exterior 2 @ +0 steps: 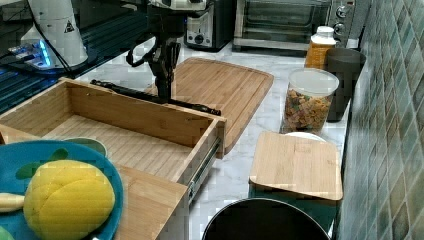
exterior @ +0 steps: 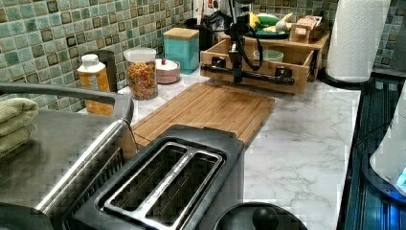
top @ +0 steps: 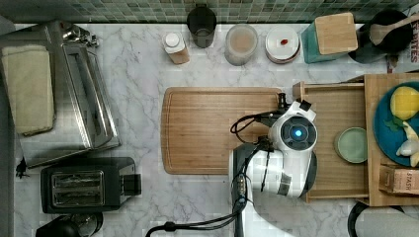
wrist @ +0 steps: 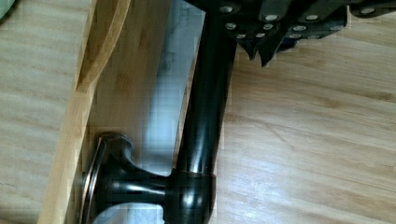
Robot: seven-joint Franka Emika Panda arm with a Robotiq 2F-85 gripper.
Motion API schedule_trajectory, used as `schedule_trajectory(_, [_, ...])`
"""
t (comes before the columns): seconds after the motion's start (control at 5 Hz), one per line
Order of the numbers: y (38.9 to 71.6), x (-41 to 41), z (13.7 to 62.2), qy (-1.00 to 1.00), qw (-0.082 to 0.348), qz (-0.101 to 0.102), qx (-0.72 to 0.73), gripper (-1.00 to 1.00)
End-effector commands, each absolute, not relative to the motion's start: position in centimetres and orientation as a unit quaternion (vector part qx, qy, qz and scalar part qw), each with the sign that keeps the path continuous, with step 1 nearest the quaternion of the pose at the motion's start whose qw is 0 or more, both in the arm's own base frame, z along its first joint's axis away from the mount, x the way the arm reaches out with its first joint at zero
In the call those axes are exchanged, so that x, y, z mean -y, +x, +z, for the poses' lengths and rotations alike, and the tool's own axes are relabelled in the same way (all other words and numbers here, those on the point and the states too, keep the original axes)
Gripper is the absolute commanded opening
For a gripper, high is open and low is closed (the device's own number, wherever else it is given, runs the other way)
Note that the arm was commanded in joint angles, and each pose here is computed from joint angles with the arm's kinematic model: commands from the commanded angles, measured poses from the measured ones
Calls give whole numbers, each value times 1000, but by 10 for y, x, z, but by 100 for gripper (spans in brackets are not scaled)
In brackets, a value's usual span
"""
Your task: Close the drawer.
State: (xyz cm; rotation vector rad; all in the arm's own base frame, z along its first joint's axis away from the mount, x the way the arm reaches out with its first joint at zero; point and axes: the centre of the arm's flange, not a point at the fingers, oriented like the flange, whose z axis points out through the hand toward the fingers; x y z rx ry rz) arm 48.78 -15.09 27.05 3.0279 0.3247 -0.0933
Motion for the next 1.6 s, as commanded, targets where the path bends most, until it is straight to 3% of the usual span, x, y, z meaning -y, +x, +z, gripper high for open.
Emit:
schedule_trajectory(0.2, [453,308,281,998,53,10,-42,-100])
schedule_trajectory(0.4, [451,356,302,997,74,-9,-34,-100])
schedule_trajectory(1.0, [436,475,317,994,100,-35,38,-100])
schedule_trajectory(1.2, [420,477,328,996,83,-22,26,-100])
schedule_trajectory(1.6, [420,477,328,996,83,-22,26,-100])
